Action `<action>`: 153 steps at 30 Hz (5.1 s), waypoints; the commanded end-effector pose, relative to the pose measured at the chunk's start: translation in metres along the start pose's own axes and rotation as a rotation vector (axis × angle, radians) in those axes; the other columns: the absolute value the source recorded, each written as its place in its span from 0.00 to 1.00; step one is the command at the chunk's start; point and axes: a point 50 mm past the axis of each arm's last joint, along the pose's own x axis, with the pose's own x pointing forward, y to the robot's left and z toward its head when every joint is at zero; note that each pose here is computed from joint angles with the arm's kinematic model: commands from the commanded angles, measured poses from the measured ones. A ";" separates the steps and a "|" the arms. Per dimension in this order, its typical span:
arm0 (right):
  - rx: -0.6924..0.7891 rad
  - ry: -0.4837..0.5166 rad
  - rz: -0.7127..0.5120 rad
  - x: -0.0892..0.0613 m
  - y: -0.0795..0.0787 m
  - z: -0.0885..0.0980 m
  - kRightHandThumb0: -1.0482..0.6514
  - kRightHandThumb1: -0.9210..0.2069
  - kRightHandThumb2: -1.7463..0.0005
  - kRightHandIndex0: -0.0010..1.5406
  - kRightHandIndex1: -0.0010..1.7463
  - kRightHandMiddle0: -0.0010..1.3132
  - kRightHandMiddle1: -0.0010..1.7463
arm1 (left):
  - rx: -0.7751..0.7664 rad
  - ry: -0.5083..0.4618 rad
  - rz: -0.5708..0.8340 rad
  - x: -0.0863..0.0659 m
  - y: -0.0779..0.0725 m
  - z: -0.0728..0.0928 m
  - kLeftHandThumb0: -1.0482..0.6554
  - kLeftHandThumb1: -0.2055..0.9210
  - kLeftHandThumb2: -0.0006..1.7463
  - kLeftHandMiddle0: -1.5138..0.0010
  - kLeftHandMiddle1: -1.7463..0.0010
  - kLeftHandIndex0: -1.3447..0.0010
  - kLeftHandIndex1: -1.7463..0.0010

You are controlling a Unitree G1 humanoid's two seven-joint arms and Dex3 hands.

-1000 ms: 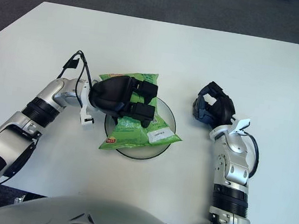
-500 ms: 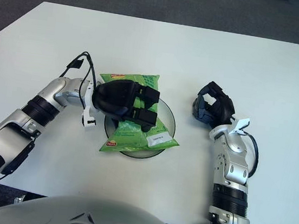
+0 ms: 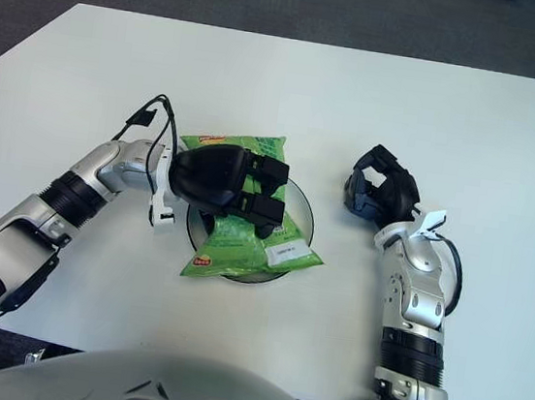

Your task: Put the snack into the plate.

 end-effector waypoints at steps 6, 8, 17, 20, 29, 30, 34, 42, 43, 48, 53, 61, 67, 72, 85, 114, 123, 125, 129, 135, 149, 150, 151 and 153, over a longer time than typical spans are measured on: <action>0.031 0.184 0.004 -0.010 0.000 -0.036 0.35 0.48 0.29 0.81 1.00 0.43 1.00 | -0.031 0.003 -0.108 -0.003 -0.003 -0.001 0.61 0.89 0.41 0.88 0.00 0.88 0.00; 0.026 0.187 0.005 -0.010 0.000 -0.036 0.35 0.47 0.30 0.82 1.00 0.43 1.00 | -0.015 0.002 -0.140 -0.002 -0.001 -0.003 0.68 0.95 0.36 0.88 0.00 0.93 0.16; 0.020 0.194 0.008 -0.009 -0.001 -0.037 0.35 0.47 0.30 0.82 1.00 0.42 1.00 | 0.064 -0.029 -0.290 -0.003 0.014 -0.010 0.30 1.00 0.36 0.95 0.62 1.00 0.66; 0.016 0.193 0.009 -0.009 -0.001 -0.036 0.35 0.47 0.30 0.82 1.00 0.42 1.00 | 0.073 -0.038 -0.307 -0.003 0.015 -0.011 0.25 1.00 0.38 0.94 0.79 1.00 0.74; -0.031 0.202 0.037 -0.007 0.000 -0.033 0.35 0.45 0.32 0.83 1.00 0.41 1.00 | 0.110 -0.074 -0.361 -0.003 0.029 -0.017 0.15 1.00 0.37 1.00 0.99 1.00 0.99; -0.031 0.205 0.036 -0.007 0.000 -0.034 0.35 0.45 0.32 0.83 1.00 0.41 1.00 | 0.109 -0.073 -0.363 -0.003 0.030 -0.017 0.14 1.00 0.36 1.00 0.99 1.00 0.99; -0.032 0.213 0.024 -0.005 -0.001 -0.037 0.35 0.44 0.32 0.83 1.00 0.41 1.00 | 0.097 -0.064 -0.378 -0.003 0.033 -0.018 0.10 1.00 0.24 1.00 1.00 1.00 1.00; -0.026 0.200 -0.008 -0.005 -0.002 -0.038 0.34 0.49 0.28 0.82 1.00 0.44 1.00 | 0.088 -0.070 -0.523 0.005 0.039 -0.018 0.07 0.96 0.10 1.00 1.00 1.00 1.00; -0.022 0.199 -0.009 -0.005 -0.002 -0.038 0.34 0.50 0.28 0.82 1.00 0.44 1.00 | 0.087 -0.071 -0.537 0.006 0.039 -0.019 0.06 0.96 0.10 1.00 1.00 1.00 1.00; -0.033 0.194 0.011 -0.005 -0.001 -0.037 0.34 0.51 0.27 0.82 1.00 0.45 1.00 | 0.051 -0.066 -0.593 0.012 0.041 -0.022 0.04 0.94 0.08 1.00 1.00 1.00 1.00; -0.054 0.201 0.015 -0.005 -0.002 -0.038 0.34 0.50 0.28 0.82 1.00 0.44 1.00 | 0.016 -0.068 -0.630 0.013 0.046 -0.027 0.02 0.93 0.06 1.00 1.00 1.00 1.00; -0.064 0.229 0.013 0.000 -0.009 -0.043 0.34 0.50 0.28 0.82 1.00 0.44 1.00 | -0.012 -0.018 -0.599 -0.001 0.058 -0.038 0.03 0.91 0.05 1.00 1.00 1.00 1.00; -0.019 0.223 0.061 0.000 -0.010 -0.043 0.34 0.50 0.28 0.83 1.00 0.44 1.00 | -0.080 0.103 -0.483 -0.025 0.063 -0.052 0.05 0.92 0.05 1.00 1.00 1.00 1.00; -0.008 0.228 0.075 -0.001 -0.011 -0.043 0.35 0.47 0.30 0.84 1.00 0.42 1.00 | -0.117 0.212 -0.452 -0.036 0.063 -0.060 0.03 0.95 0.05 1.00 1.00 1.00 1.00; -0.039 0.212 0.055 -0.007 -0.005 -0.037 0.36 0.43 0.33 0.83 1.00 0.39 1.00 | -0.197 0.517 -0.251 -0.066 0.068 -0.082 0.05 0.95 0.04 1.00 1.00 1.00 1.00; -0.036 0.210 0.048 -0.007 -0.003 -0.035 0.36 0.41 0.35 0.84 1.00 0.38 1.00 | -0.725 0.890 0.264 -0.135 0.001 -0.100 0.00 1.00 0.28 1.00 1.00 1.00 1.00; -0.037 0.209 0.044 -0.006 -0.004 -0.035 0.36 0.40 0.35 0.84 1.00 0.38 1.00 | -0.866 1.019 0.468 -0.149 -0.019 -0.101 0.05 1.00 0.45 0.91 0.96 1.00 1.00; -0.041 0.210 0.043 -0.006 -0.004 -0.035 0.36 0.40 0.35 0.84 1.00 0.38 1.00 | -0.917 1.061 0.545 -0.155 -0.029 -0.099 0.07 1.00 0.46 0.85 0.94 0.99 1.00; -0.046 0.213 0.041 -0.007 -0.006 -0.036 0.36 0.41 0.35 0.84 1.00 0.38 1.00 | -0.986 1.154 0.676 -0.165 -0.044 -0.095 0.09 1.00 0.47 0.78 0.82 1.00 0.91; -0.045 0.216 0.042 -0.008 -0.008 -0.036 0.36 0.40 0.35 0.84 1.00 0.38 1.00 | -1.092 1.220 0.855 -0.165 -0.060 -0.095 0.11 1.00 0.48 0.75 0.48 1.00 0.65; -0.052 0.228 0.047 -0.010 -0.011 -0.037 0.36 0.40 0.36 0.83 1.00 0.38 1.00 | -1.122 1.217 1.059 -0.151 -0.071 -0.093 0.21 1.00 0.45 0.61 0.02 0.80 0.04; -0.051 0.229 0.047 -0.010 -0.011 -0.037 0.36 0.40 0.36 0.83 1.00 0.37 1.00 | -1.121 1.221 1.069 -0.151 -0.072 -0.093 0.22 1.00 0.45 0.59 0.01 0.77 0.03; -0.051 0.230 0.046 -0.010 -0.012 -0.037 0.36 0.40 0.36 0.83 1.00 0.37 1.00 | -1.122 1.236 1.083 -0.150 -0.073 -0.093 0.22 1.00 0.45 0.58 0.01 0.75 0.02; -0.050 0.233 0.042 -0.011 -0.013 -0.038 0.36 0.39 0.36 0.83 1.00 0.37 1.00 | -1.127 1.266 1.105 -0.150 -0.077 -0.093 0.30 0.92 0.45 0.55 0.01 0.76 0.01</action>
